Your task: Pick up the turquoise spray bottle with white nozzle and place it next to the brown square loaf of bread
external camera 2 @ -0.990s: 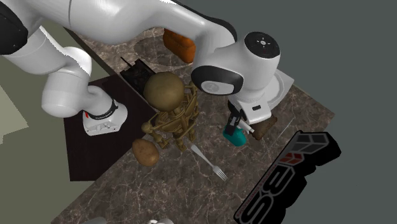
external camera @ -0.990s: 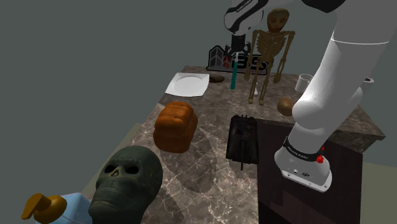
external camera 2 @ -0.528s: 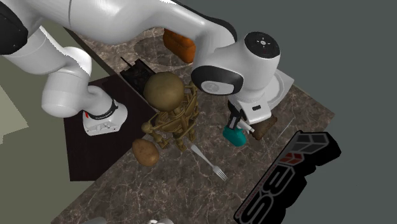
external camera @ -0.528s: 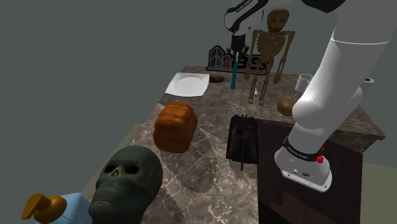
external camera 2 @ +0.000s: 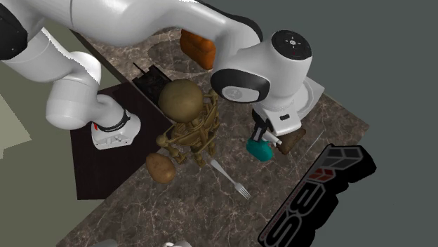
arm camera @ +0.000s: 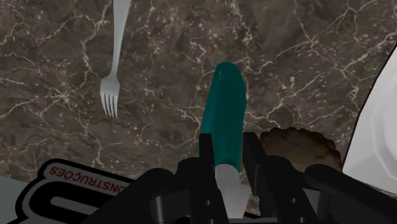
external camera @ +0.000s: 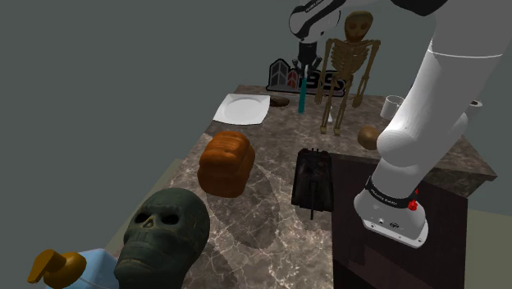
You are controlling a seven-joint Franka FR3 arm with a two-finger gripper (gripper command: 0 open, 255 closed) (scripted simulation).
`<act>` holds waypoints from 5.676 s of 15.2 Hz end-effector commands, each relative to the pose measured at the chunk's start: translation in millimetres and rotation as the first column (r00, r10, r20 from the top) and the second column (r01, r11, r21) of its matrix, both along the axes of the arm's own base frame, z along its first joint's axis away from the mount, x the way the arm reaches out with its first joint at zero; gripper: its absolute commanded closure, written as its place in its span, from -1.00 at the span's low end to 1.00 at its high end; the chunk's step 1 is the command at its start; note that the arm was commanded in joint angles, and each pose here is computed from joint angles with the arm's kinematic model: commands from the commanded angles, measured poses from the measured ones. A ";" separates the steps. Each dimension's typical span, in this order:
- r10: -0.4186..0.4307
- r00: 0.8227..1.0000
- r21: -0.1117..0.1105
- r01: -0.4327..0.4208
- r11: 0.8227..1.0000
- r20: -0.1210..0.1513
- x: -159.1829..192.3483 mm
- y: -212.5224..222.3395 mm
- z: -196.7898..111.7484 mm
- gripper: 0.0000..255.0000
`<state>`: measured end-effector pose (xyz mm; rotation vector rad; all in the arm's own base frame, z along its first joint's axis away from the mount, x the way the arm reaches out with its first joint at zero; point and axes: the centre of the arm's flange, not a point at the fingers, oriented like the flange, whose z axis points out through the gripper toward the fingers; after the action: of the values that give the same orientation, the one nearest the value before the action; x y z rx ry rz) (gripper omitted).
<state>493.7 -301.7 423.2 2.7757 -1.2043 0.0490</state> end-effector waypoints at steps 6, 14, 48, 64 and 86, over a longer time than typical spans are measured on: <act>0.000 1.000 0.000 0.000 1.000 0.000 0.2 0.4 36.8 1.00; 0.000 1.000 0.000 0.000 1.000 0.000 0.2 0.4 79.1 1.00; 0.000 1.000 0.000 0.000 1.000 0.000 0.2 0.4 258.7 1.00; 0.000 1.000 0.000 0.000 1.000 0.000 14.9 91.7 304.9 1.00; 0.000 1.000 0.000 0.000 1.000 0.000 60.9 378.4 306.2 1.00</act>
<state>553.3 64.2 729.0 2.7763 -1.2024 0.0487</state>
